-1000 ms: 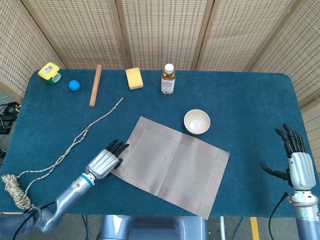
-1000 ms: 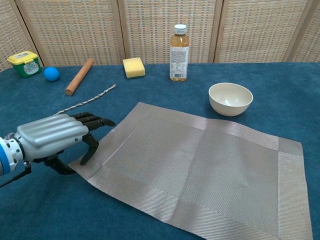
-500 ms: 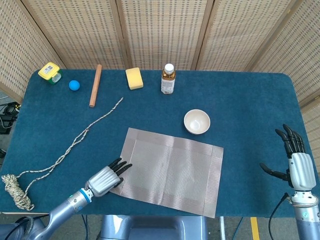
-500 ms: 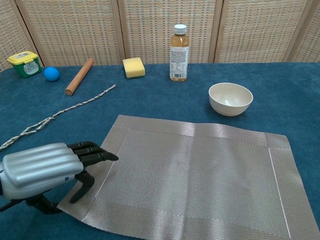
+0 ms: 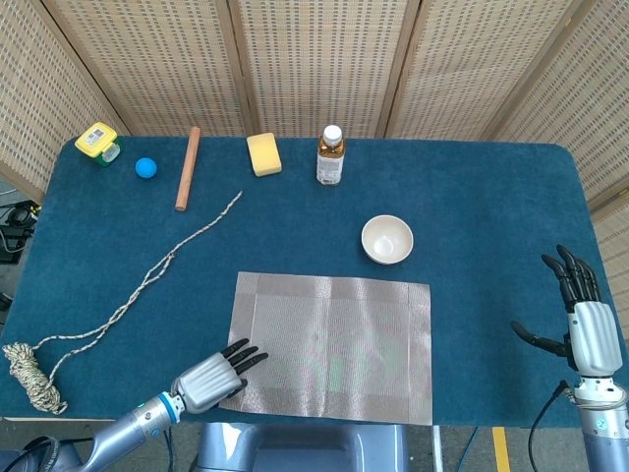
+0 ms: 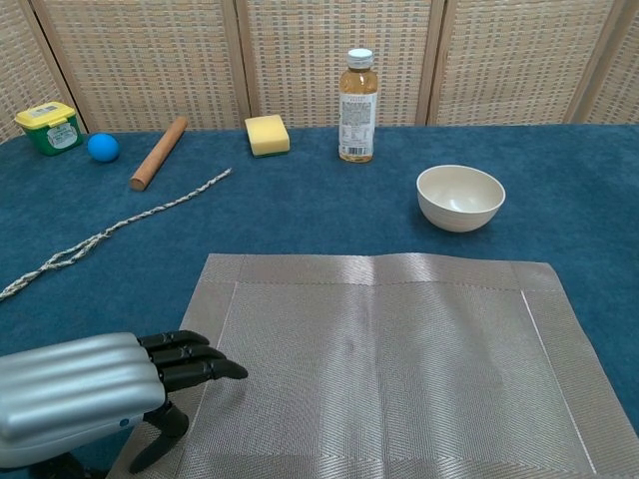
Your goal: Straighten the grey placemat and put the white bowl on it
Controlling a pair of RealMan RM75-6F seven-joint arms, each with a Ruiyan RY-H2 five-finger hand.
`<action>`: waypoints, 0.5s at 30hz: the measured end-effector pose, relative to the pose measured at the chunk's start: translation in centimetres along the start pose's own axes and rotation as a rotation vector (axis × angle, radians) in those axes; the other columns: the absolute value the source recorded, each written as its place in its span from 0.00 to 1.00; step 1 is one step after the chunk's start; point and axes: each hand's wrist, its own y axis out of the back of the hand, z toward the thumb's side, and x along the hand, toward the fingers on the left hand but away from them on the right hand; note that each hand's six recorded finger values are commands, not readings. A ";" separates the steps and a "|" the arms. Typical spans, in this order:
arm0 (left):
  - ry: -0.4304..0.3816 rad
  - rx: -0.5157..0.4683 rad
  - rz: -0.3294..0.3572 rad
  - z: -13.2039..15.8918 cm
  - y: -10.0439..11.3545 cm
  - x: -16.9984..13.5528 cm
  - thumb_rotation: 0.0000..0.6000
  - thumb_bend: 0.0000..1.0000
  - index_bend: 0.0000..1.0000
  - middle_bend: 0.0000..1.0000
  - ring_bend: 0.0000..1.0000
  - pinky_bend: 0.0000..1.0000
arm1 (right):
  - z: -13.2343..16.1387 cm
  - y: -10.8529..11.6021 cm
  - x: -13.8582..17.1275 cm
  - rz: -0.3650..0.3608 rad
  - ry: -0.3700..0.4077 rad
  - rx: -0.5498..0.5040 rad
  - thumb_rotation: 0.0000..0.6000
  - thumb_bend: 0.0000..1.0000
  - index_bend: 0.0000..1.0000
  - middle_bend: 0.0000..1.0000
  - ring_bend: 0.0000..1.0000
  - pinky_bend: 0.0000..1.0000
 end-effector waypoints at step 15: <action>-0.051 -0.038 0.000 1.5 0.5 -0.2 1.00 0.45 0.64 0.00 0.00 0.00 | 0.0 0.0 0.0 0.000 0.000 -0.001 1.00 0.28 0.14 0.00 0.00 0.00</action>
